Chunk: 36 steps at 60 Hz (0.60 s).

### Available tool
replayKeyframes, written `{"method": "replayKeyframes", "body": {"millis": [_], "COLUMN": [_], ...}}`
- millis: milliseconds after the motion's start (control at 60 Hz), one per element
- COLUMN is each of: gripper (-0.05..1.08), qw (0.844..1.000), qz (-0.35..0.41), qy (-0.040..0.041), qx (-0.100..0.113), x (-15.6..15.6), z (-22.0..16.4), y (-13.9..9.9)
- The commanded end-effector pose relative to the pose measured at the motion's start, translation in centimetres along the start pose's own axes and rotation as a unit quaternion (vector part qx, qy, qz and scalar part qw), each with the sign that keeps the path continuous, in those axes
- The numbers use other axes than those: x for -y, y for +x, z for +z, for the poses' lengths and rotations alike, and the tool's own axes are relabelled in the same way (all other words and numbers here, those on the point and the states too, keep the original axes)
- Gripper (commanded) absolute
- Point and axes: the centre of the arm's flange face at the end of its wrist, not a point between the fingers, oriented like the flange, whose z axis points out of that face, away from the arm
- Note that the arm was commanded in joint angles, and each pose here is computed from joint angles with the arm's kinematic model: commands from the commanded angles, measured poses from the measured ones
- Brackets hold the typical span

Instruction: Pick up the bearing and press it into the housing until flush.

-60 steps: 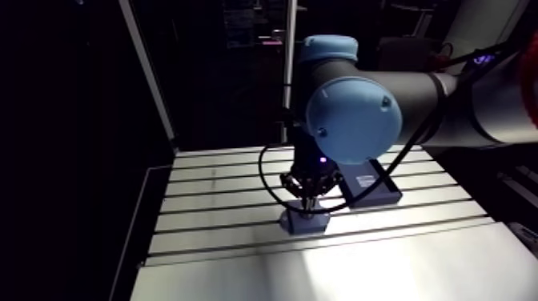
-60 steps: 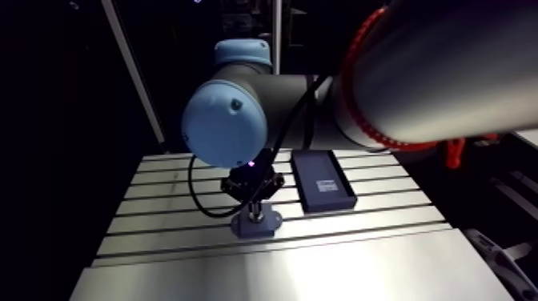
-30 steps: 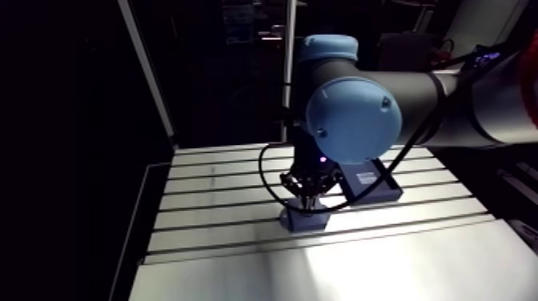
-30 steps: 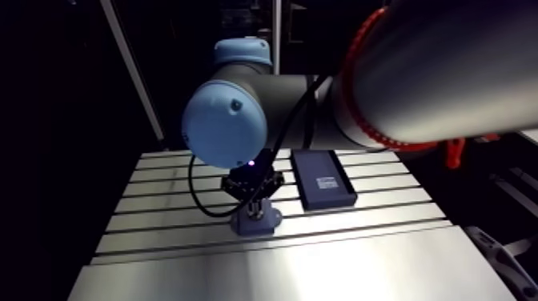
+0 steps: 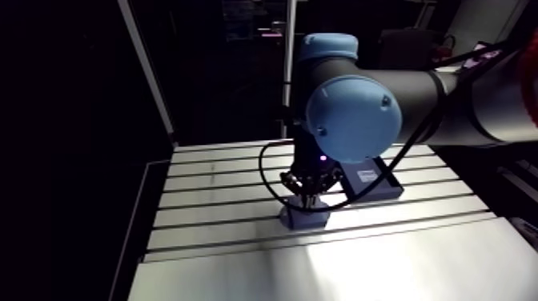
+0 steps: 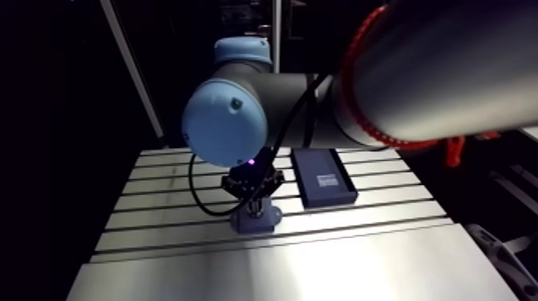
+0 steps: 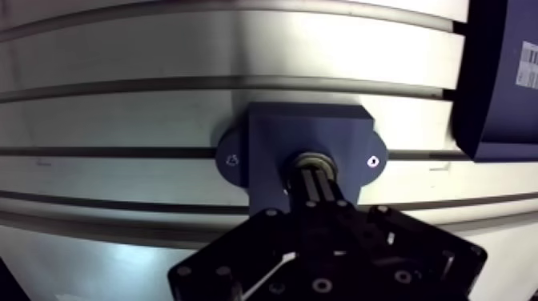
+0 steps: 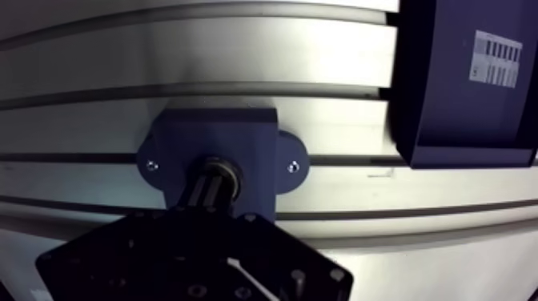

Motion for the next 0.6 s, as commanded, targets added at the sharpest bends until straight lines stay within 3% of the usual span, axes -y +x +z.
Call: {"method": "replayKeyframes", "body": {"millis": [17, 600], "gripper": [0.94, 0.94], "qw": [1.000, 1.000], "qz": [0.000, 0.000], "qy": [0.0002, 0.0005], "qx": [0.001, 0.003], "x": [0.00, 0.02], "z": [0.13, 0.26], "y": [-0.02, -0.12]}}
